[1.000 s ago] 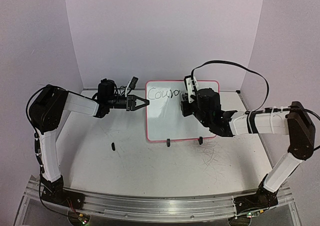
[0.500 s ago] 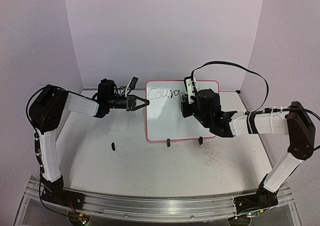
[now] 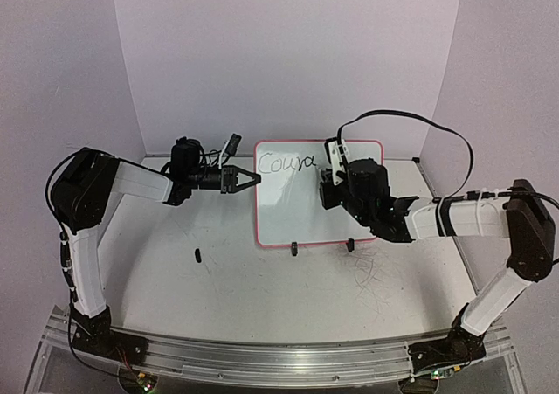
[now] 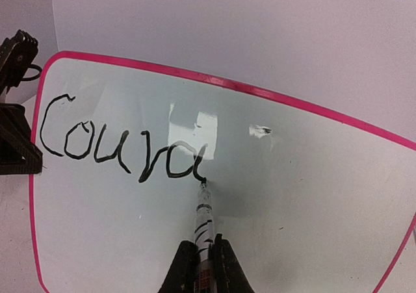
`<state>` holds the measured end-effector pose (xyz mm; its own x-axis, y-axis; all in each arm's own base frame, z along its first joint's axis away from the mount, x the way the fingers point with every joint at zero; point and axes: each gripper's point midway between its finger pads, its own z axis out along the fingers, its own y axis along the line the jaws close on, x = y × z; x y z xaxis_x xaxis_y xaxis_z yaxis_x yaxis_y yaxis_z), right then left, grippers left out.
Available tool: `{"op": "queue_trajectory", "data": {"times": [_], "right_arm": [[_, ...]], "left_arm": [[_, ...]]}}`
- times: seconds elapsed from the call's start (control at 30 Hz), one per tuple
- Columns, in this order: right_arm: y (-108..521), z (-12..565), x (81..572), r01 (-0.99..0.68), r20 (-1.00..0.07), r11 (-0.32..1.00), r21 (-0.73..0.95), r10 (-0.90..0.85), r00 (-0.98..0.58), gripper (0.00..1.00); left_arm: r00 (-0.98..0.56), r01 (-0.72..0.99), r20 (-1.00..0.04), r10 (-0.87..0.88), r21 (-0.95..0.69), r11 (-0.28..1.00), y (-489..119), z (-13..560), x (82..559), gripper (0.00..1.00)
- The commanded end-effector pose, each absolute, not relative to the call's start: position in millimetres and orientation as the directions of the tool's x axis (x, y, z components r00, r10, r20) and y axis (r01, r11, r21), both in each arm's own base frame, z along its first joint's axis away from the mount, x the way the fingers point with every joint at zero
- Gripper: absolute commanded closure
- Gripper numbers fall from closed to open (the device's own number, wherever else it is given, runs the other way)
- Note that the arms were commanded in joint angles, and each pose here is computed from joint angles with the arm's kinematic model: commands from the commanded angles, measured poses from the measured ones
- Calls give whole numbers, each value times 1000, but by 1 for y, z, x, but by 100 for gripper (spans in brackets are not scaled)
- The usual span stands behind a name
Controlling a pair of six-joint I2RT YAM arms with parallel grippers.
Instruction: Write a sentence on the whiteboard
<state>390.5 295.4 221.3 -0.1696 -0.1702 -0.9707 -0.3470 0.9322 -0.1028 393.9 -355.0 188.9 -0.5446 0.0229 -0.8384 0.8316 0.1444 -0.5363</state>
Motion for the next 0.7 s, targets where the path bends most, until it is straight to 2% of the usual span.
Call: {"op": "queue_trajectory", "data": {"times": [0.0, 0.67], "right_arm": [[286, 253, 384, -333, -985, 940, -71, -118, -123, 100], [280, 247, 404, -275, -986, 960, -58, -98, -134, 100]], "left_arm": [[-489, 871, -872, 23, -486, 73, -360, 222, 377, 100], [-487, 872, -873, 23, -485, 71, -360, 223, 377, 100]]}}
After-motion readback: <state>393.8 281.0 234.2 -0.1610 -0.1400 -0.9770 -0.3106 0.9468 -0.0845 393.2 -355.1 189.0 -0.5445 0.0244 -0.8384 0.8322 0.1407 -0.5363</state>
